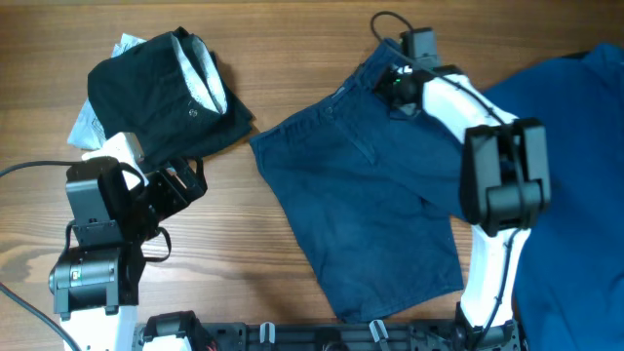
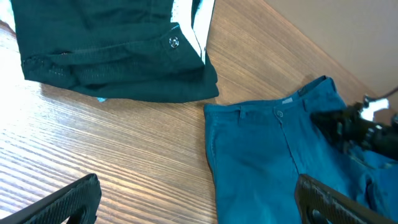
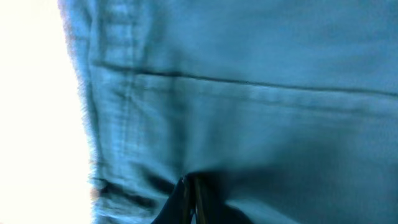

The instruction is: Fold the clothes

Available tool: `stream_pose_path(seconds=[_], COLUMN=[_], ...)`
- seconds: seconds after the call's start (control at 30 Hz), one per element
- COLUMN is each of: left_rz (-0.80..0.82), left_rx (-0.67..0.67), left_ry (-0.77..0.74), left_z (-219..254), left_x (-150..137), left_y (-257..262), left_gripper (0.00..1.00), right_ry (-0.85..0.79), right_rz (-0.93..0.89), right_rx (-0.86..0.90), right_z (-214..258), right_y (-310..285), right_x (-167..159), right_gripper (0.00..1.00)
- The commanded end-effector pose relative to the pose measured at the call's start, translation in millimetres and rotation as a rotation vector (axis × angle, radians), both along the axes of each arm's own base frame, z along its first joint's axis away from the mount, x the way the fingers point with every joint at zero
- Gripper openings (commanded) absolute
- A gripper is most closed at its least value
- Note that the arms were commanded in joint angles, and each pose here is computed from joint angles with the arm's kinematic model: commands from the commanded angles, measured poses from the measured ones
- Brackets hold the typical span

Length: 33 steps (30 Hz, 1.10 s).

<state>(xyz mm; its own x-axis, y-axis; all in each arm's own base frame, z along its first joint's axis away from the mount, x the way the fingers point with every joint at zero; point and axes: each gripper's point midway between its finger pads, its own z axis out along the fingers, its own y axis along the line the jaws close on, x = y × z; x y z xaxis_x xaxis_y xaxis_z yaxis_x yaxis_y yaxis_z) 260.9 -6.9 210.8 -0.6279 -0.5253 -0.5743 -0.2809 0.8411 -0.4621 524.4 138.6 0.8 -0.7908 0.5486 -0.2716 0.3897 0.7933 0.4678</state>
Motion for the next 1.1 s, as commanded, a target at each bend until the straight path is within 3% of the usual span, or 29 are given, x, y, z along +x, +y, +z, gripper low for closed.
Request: stream_pose_path(seconds=[0.0, 0.2, 0.37, 0.5, 0.57, 0.7, 0.8, 0.87, 1.07], left_rz=[-0.021, -0.046, -0.046, -0.046, -0.046, -0.046, -0.046, -0.046, -0.045], left_rx=[0.002, -0.021, -0.024, -0.024, -0.024, -0.024, -0.024, -0.023, -0.023], left_ry=[-0.025, -0.026, -0.005, -0.001, -0.002, -0.004, -0.006, -0.006, -0.005], left_z=[9, 10, 6, 5, 5, 6, 6, 6, 6], left_x=[2, 1, -3, -3, -3, -3, -2, -2, -2], left_y=[-2, -8, -8, -9, -9, -8, -8, -8, -8], left_gripper=[1.0, 1.0, 1.0, 1.0, 1.0, 1.0, 1.0, 1.0, 1.0], right_ry=[0.107, 0.005, -0.121, -0.192, -0.198, -0.142, -0.015, 0.068, 0.287], right_rz=[0.109, 0.373, 0.567, 0.578, 0.533, 0.382, 0.241, 0.217, 0.156], right_rx=[0.123, 0.18, 0.148, 0.067, 0.017, -0.037, -0.047, -0.062, -0.109], right_z=[-45, -34, -4, 53, 90, 123, 109, 90, 35], right_y=[87, 212, 232, 173, 114, 4, -79, -115, -164], right_x=[-34, -78, -79, -52, -41, -36, -48, -63, -114], right_gripper=[0.05, 0.04, 0.04, 0.04, 0.06, 0.28, 0.46, 0.53, 0.56])
